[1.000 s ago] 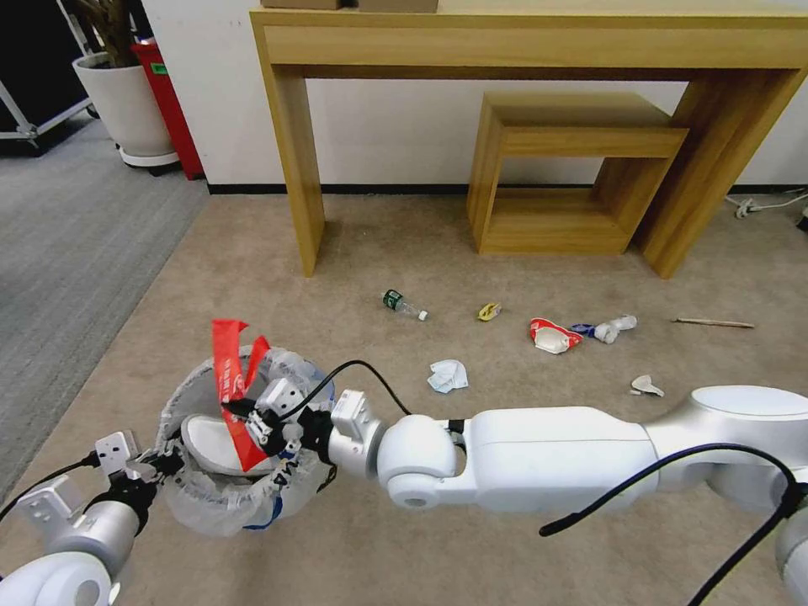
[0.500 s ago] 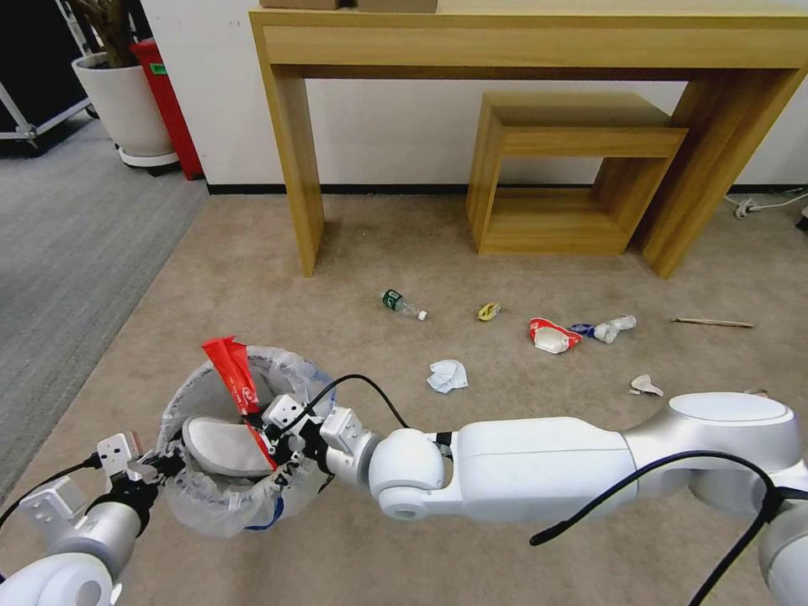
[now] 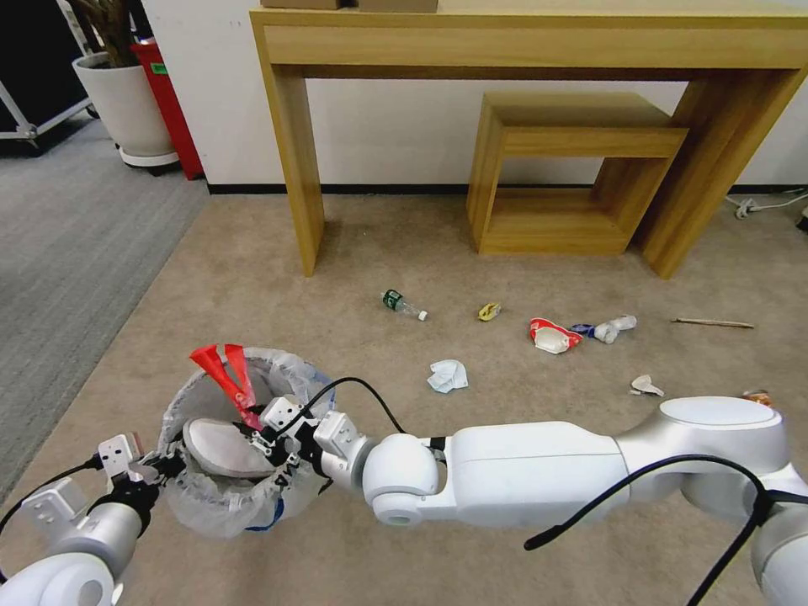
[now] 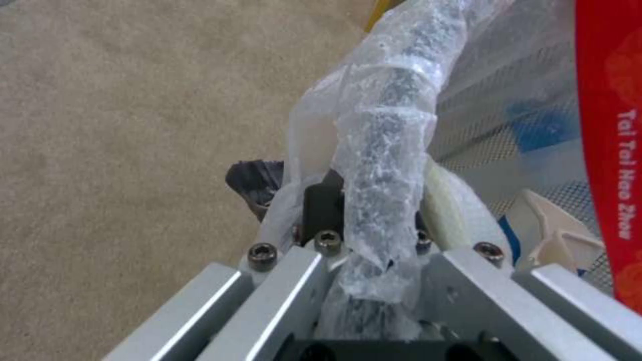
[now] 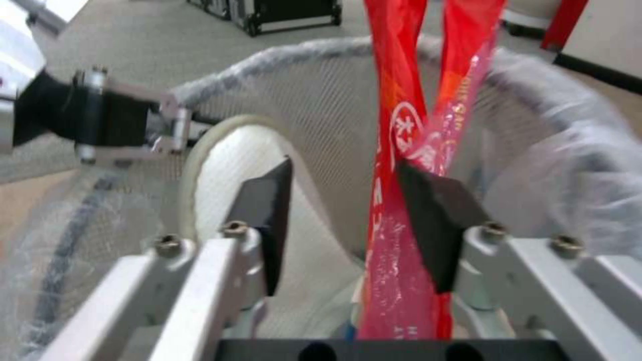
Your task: Pick up the trash bin and place the garbage on the floor into it.
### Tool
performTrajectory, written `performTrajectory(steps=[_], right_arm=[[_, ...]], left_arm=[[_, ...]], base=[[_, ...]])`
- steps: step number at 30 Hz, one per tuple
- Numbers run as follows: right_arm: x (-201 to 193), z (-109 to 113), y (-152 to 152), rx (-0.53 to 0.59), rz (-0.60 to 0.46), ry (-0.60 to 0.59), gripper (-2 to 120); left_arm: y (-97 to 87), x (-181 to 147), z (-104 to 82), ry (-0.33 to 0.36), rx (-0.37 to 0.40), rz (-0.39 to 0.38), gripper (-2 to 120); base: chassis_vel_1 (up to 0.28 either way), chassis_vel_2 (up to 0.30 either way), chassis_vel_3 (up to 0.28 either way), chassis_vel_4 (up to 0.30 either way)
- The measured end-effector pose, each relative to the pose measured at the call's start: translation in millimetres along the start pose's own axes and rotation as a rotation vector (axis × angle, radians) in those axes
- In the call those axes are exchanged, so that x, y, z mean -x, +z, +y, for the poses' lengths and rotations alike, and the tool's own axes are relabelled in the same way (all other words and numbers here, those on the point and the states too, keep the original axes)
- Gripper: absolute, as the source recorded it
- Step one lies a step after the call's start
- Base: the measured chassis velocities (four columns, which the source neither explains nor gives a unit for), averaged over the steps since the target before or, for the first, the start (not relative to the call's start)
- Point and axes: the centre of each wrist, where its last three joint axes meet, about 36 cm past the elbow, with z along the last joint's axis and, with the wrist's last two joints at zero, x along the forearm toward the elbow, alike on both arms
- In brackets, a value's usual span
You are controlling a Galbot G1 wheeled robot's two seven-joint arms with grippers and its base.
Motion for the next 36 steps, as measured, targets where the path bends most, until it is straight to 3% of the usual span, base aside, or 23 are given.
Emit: performTrajectory(steps=[16, 25, 36], right_arm=[[-4.0, 14.2, 3.6, 0.0, 0.016, -0.033, 99], [-13.6, 14.5, 7.2, -0.001, 0.04, -0.034, 100], [-38.1, 3.6, -0.7, 0.017, -0.028, -0.09, 100]], left_arm=[[-1.8, -8.9, -4.0, -0.005, -0.006, -0.014, 1], [-2.2, -8.3, -0.9, -0.01, -0.012, -0.014, 1], [-0.4, -7.5, 4.0, -0.033, -0.037, -0.01, 1]], base=[[0.0, 0.0, 0.0, 0.0], [0.0, 0.0, 0.0, 0.0], [0.0, 0.0, 0.0, 0.0]])
